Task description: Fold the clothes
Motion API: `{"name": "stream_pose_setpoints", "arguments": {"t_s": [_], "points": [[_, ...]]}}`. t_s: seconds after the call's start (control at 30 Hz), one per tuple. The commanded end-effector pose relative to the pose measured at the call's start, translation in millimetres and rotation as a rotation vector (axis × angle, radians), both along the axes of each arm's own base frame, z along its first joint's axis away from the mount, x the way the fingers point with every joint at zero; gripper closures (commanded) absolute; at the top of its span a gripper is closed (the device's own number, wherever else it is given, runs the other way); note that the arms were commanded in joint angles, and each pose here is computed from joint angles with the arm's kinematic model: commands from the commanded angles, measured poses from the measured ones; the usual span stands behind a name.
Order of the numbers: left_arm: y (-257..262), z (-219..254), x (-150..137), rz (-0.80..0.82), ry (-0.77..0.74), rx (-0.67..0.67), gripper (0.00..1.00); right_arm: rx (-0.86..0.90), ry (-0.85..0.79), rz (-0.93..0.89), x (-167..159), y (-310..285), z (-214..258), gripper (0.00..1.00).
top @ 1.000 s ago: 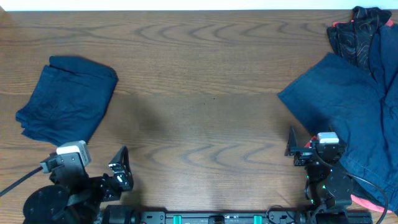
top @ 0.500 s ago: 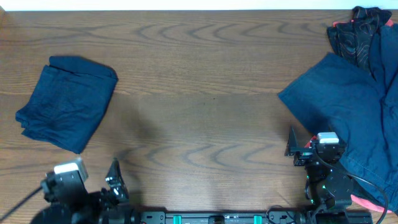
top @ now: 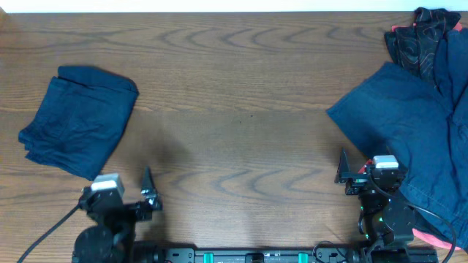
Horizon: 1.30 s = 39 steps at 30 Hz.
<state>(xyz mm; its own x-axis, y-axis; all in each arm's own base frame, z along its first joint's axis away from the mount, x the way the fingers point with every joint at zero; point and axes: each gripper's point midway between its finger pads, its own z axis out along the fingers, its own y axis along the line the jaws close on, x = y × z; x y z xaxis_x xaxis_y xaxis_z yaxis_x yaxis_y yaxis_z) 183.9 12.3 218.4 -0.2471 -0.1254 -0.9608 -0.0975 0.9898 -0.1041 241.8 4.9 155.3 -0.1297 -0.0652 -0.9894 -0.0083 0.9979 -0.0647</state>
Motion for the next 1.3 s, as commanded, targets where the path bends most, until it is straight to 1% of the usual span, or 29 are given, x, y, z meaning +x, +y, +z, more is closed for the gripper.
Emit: {"name": "stream_pose_setpoints", "arguments": {"t_s": [0.0, 0.17, 0.27, 0.43, 0.53, 0.63, 1.27], "points": [[2, -14, 17, 0.004, -0.033, 0.014, 0.02, -0.012, -0.003, 0.009, 0, 2, -1, 0.01], [3, -25, 42, 0.004, -0.132, 0.018, 0.02, -0.012, -0.003, 0.009, 0, 2, -1, 0.01], [3, -32, 51, 0.004, -0.174, 0.024, 0.02, -0.012, -0.003, 0.009, 0, 2, -1, 0.01], [-2, -53, 63, -0.039, -0.222, 0.094, 0.02, -0.012, -0.003, 0.009, 0, 2, -1, 0.01], [-5, -67, 62, -0.068, -0.161, 0.137, 0.02, -0.012, -0.003, 0.009, 0, 2, -1, 0.01], [-6, -81, 60, -0.076, -0.102, 0.138, 0.02, -0.012, -0.003, 0.009, 0, 2, -1, 0.01], [-6, -81, 60, -0.075, -0.102, 0.134, 0.02, -0.012, -0.003, 0.009, 0, 2, -1, 0.01]]}}
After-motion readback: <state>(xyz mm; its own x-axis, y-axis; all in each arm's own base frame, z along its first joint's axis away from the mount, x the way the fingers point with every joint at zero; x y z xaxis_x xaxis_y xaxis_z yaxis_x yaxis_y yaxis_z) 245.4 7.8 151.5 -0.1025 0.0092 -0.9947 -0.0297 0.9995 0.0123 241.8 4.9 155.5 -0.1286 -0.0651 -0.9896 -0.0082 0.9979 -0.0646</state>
